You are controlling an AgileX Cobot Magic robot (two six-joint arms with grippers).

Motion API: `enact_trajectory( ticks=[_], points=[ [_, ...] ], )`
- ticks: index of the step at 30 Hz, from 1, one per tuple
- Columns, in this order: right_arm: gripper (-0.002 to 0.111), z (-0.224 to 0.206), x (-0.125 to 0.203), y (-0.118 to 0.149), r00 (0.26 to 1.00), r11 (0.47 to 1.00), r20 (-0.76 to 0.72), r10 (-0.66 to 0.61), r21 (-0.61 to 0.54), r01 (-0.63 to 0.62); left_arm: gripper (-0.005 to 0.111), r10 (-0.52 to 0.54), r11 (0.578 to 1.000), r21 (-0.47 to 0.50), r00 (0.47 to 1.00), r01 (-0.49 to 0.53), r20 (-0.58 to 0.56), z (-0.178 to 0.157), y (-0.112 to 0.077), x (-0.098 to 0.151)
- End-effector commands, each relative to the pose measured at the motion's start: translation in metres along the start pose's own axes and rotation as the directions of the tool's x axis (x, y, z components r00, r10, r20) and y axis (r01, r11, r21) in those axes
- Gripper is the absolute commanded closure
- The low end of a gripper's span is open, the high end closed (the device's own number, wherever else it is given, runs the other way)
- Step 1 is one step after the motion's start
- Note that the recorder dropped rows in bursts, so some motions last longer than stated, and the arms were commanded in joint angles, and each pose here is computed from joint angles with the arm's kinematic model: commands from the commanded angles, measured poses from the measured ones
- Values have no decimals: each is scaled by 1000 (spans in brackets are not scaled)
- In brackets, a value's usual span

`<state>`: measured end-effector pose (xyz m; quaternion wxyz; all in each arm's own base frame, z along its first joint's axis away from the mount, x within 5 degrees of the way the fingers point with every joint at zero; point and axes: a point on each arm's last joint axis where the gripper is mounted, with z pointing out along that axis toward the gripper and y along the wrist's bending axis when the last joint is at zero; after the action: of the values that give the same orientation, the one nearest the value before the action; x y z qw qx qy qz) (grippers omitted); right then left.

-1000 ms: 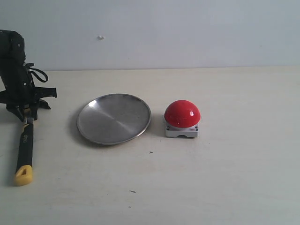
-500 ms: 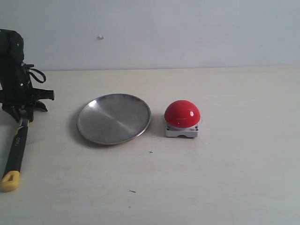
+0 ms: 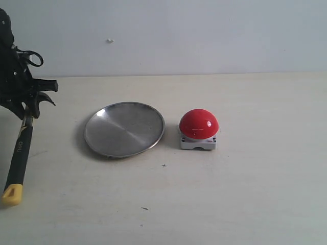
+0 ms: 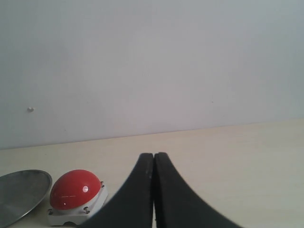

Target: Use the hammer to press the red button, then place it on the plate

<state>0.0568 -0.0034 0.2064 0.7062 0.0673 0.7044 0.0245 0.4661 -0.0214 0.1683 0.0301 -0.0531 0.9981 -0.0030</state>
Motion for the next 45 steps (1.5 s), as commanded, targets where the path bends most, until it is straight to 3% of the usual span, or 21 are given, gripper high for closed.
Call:
enact_trajectory(
  ticks=[1, 5, 12, 19, 29, 36, 45],
  points=[
    [108, 0, 0, 0, 1000, 1000, 9, 3, 5, -3, 107, 8, 996, 94, 1000, -11, 26, -19, -7, 2],
    [108, 0, 0, 0, 1000, 1000, 9, 3, 5, -3, 107, 24, 981, 190, 999, -29, 26, -23, -16, 3],
    [108, 0, 0, 0, 1000, 1000, 9, 3, 5, -3, 107, 50, 972, 225, 996, -66, 76, -47, -25, 7],
    [108, 0, 0, 0, 1000, 1000, 9, 3, 5, -3, 107, 79, 905, 410, 991, -116, 106, -63, -43, 12],
    [108, 0, 0, 0, 1000, 1000, 9, 3, 5, -3, 107, 130, 883, 444, 988, -152, 79, -60, -44, 28],
    [108, 0, 0, 0, 1000, 1000, 9, 3, 5, -3, 107, 145, 845, 510, 987, -160, 69, -58, -48, 37],
    [108, 0, 0, 0, 1000, 1000, 9, 3, 5, -3, 107, 198, 793, 571, 976, -215, 91, -61, -68, 44]
  ],
)
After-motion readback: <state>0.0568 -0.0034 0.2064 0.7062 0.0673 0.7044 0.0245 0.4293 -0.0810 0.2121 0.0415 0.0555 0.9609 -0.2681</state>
